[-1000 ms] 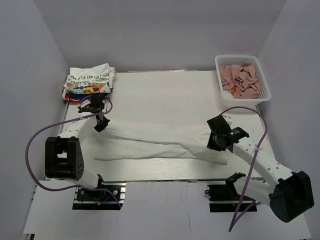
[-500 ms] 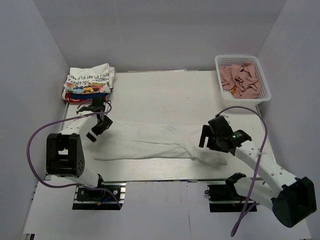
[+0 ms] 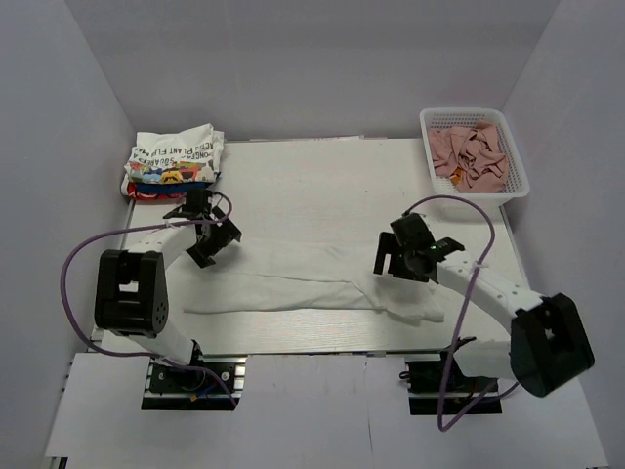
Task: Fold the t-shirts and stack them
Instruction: Fold the other side of the tshirt into a rectangle, then rotate the tshirt 90 degrees
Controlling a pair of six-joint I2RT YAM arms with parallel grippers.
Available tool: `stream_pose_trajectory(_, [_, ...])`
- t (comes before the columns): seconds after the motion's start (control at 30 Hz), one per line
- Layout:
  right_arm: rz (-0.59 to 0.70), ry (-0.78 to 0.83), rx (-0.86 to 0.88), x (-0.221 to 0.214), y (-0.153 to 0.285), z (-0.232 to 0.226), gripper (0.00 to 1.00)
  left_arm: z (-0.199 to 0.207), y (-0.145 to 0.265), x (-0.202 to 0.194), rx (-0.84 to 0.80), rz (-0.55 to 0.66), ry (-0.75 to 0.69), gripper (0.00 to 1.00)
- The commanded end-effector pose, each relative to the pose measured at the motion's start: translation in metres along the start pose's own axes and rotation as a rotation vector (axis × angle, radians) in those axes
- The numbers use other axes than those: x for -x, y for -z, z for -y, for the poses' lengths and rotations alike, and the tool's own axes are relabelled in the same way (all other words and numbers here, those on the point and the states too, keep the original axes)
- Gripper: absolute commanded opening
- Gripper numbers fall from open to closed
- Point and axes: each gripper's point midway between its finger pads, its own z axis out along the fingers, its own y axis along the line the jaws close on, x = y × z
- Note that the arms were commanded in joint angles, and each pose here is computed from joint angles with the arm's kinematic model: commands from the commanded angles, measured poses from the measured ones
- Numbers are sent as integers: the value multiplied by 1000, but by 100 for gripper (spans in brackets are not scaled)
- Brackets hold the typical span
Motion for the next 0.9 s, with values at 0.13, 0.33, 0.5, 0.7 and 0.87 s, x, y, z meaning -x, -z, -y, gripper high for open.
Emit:
stream_pose_trajectory(0.13, [-19, -86, -175, 21, -60, 25, 90, -55, -16, -52, 201, -149, -18, 100])
stream_pose_trajectory(0.33, [-81, -117, -294, 38, -123, 36, 90, -93, 10, -86, 279, -188, -22, 100])
stream_pose_trajectory(0.5, [-90, 16, -244, 99, -168, 8, 90, -103, 28, -129, 274, -344, -56, 100])
stream_pose_trajectory(0.7, [3, 117, -19, 194, -218, -59, 90, -81, 48, -175, 20, -451, -138, 100])
stream_pose_trajectory(0.87, [125, 109, 390, 246, -224, -149, 90, -91, 48, -213, 38, -578, -211, 100])
